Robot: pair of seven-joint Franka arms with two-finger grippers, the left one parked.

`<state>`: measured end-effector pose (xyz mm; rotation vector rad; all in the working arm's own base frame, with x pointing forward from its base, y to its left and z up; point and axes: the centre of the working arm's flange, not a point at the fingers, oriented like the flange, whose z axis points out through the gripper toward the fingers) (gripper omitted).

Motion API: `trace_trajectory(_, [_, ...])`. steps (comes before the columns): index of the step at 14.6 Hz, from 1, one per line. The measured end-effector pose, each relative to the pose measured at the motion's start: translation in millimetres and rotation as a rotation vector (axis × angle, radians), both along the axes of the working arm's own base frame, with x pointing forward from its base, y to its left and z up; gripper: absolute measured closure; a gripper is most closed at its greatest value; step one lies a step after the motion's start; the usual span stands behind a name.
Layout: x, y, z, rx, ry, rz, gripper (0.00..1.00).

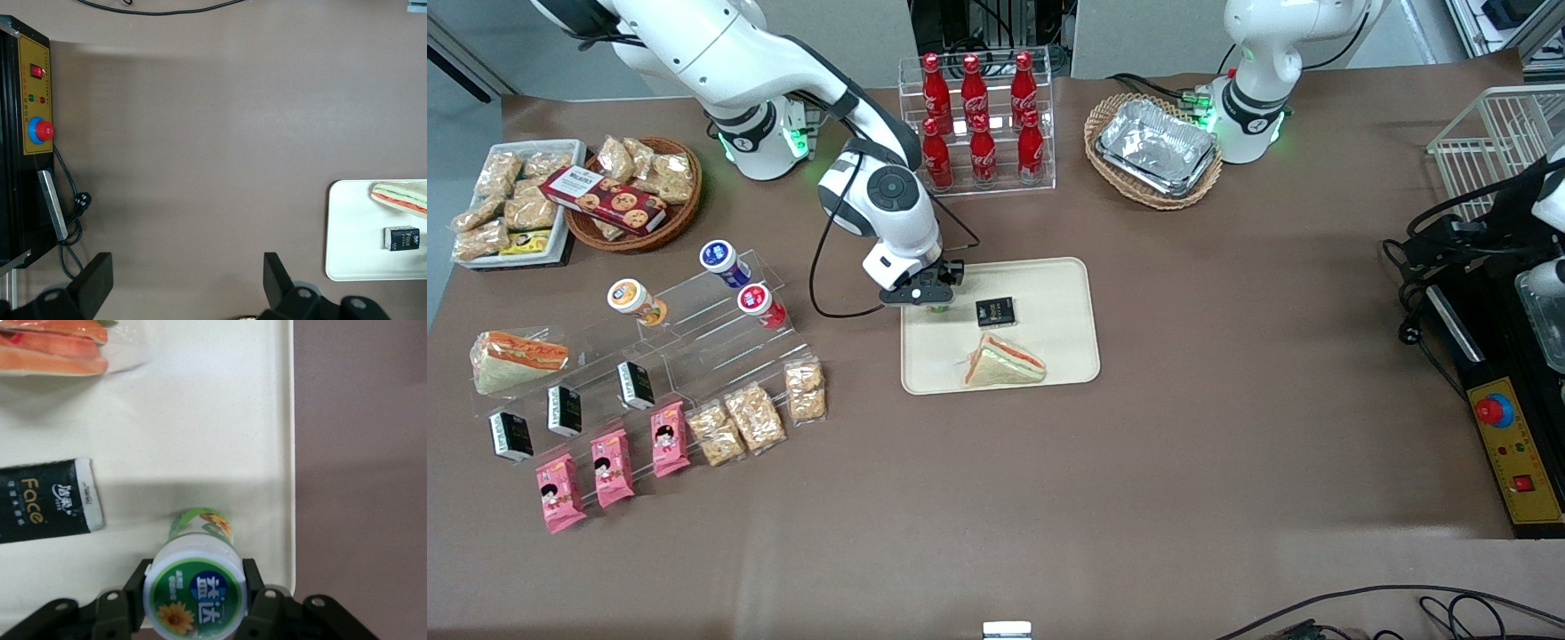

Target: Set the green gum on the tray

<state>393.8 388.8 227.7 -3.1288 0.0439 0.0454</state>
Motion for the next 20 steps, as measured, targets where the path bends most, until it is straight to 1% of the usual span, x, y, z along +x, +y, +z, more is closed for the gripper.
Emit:
trace_trajectory(1, [0,0,0,-0.001,-0.001,-0.005,0.41])
trace_trajectory(4, [0,0,-3,-0.001,0.003,-0.014,0.16])
trace_trajectory(6, [6,0,2,0.004,-0.011,-0.02,0.0])
trace_trajectory(7, [12,-1,11,0.003,-0.026,-0.025,0.0])
trace_trajectory(8, [18,-5,24,-0.017,-0.037,-0.032,0.0])
trace_trajectory(10, [29,-15,61,-0.079,-0.059,-0.032,0.0])
trace_trajectory(11, [33,-18,85,-0.096,-0.062,-0.022,0.0])
trace_trajectory(12, [37,-21,112,-0.095,-0.052,-0.017,0.0])
trace_trajectory(13, [41,-27,141,-0.085,-0.038,-0.026,0.0])
trace_trajectory(14, [50,-38,171,-0.078,-0.036,-0.026,0.0])
trace_trajectory(16, [75,-82,229,-0.084,-0.052,-0.02,0.0])
trace_trajectory(18, [107,-154,276,-0.099,-0.054,-0.032,0.0])
trace_trajectory(20, [134,-228,308,-0.093,-0.056,-0.043,0.0])
